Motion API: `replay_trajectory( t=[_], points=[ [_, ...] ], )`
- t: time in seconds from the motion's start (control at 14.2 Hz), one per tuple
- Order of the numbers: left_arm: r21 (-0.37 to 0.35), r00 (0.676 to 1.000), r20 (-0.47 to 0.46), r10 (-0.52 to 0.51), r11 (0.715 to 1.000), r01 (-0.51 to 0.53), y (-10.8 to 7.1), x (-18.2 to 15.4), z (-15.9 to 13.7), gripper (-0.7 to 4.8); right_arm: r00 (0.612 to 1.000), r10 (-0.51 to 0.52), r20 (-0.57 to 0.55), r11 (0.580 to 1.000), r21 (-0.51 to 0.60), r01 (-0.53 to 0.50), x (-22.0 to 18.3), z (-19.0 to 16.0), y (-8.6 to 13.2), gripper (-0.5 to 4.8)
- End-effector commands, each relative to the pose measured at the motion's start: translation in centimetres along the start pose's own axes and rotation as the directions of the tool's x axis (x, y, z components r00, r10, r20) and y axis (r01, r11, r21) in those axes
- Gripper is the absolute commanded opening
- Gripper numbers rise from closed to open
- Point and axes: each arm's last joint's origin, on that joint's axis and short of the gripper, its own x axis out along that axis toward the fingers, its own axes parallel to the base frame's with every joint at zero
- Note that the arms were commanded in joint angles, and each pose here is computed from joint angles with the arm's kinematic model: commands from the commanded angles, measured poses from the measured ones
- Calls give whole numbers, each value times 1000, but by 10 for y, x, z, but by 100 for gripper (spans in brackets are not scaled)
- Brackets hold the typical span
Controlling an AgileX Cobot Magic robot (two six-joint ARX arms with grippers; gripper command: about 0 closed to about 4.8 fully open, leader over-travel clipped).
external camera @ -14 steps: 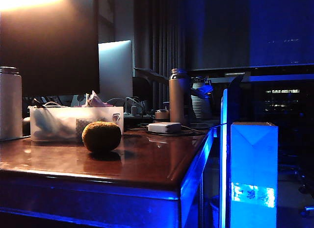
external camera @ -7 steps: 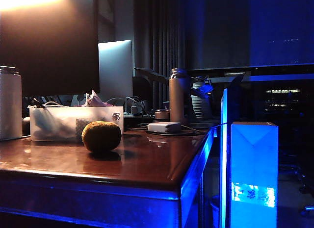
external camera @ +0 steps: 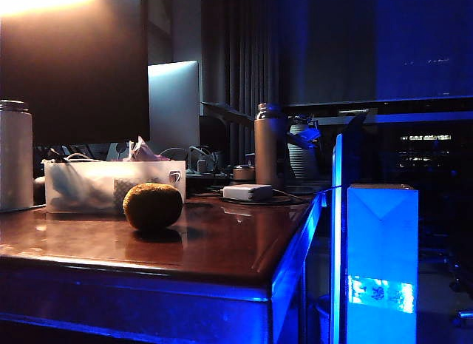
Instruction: Pick up the kiwi and place it into the translucent box.
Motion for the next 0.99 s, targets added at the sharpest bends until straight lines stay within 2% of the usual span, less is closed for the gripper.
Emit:
replay_trajectory(
  t=[0.07, 0.21, 0.42, 0.49, 0.71, 0.92, 0.99],
  points=[
    [7, 983, -162, -90, 996, 92, -2, 22, 20, 12, 960, 259, -107, 963, -43, -265, 42, 23, 10, -6],
    [-23, 958, -224, -178, 984, 177, -3, 41, 30, 12, 882, 423, -205, 898, -32, -438, 89, 30, 23, -6],
    [-52, 928, -314, -201, 979, 195, -3, 55, 30, 12, 750, 565, -344, 789, -38, -613, 160, 19, 64, -6],
    [-54, 925, -321, -203, 979, 196, -3, 55, 30, 12, 715, 592, -372, 759, -42, -650, 179, 10, 80, -5],
    [-57, 923, -326, -206, 979, 198, -4, 55, 29, 12, 596, 661, -456, 630, -95, -771, 219, -29, 130, -5],
    [-53, 928, -312, -205, 979, 199, -4, 55, 31, 13, 490, 683, -542, 515, -118, -849, 234, -77, 167, -5],
    [-51, 929, -307, -205, 979, 199, -3, 55, 32, 13, 456, 677, -578, 488, -111, -866, 233, -92, 177, -4]
  ],
)
